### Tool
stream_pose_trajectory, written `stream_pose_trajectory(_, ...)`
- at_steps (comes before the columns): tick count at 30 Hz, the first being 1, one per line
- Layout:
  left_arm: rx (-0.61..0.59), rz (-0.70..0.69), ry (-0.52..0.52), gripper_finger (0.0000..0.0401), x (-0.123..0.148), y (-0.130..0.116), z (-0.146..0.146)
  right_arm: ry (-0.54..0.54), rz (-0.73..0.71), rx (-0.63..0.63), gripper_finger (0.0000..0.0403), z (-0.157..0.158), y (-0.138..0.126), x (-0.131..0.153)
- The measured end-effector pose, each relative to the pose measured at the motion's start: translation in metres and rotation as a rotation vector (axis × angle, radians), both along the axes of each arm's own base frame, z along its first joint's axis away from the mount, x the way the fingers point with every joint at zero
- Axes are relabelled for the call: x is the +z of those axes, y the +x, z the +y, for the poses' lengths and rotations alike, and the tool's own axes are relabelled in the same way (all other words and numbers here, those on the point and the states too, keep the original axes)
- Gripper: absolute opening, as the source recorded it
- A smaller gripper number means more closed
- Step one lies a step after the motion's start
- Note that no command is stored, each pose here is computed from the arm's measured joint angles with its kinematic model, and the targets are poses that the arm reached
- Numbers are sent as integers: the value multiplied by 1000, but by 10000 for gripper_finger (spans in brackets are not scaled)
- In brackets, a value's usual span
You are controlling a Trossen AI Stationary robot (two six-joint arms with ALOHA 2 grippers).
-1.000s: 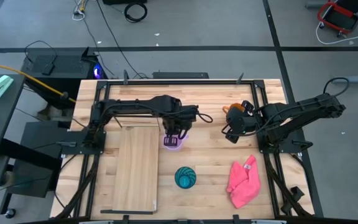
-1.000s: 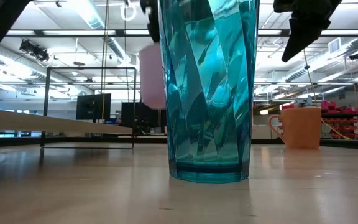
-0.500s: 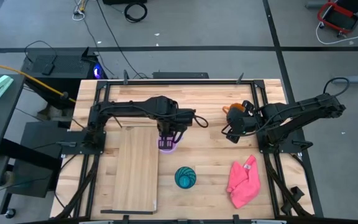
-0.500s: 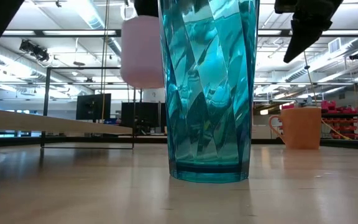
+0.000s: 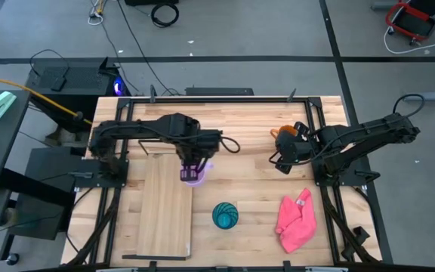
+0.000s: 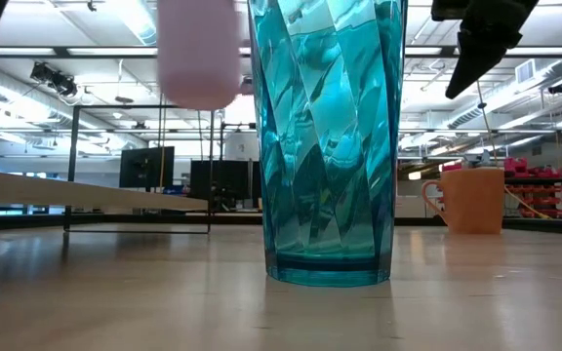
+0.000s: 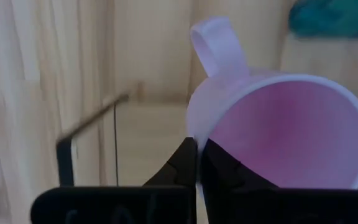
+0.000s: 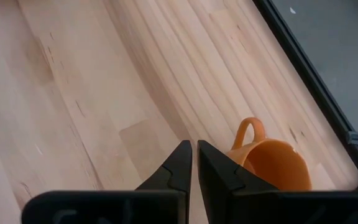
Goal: Stack small to large cups/mugs on shelf
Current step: Put the purple mug on the shelf
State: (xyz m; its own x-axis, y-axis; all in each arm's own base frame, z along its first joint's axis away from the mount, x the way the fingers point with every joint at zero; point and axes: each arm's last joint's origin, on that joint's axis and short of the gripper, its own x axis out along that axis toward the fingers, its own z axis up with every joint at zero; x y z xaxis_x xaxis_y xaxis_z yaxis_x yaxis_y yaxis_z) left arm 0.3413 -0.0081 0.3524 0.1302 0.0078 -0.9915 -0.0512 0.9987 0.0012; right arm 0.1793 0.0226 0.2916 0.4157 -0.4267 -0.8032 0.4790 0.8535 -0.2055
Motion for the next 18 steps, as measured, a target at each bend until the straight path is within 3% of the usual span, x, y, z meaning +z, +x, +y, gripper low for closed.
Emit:
stream_pose_trajectory(4, 32, 70, 6, 12, -12, -28, 5, -1, 1, 2, 32, 0, 0, 0)
stream_pose_trajectory(11, 29, -16, -1, 12, -25, -61, 5, -22, -19, 0, 32, 0, 2, 1)
stream_pose_trajectory(18, 31, -5, 1, 12, -49, -90, 5, -36, -49, -9, 32, 0, 4, 2)
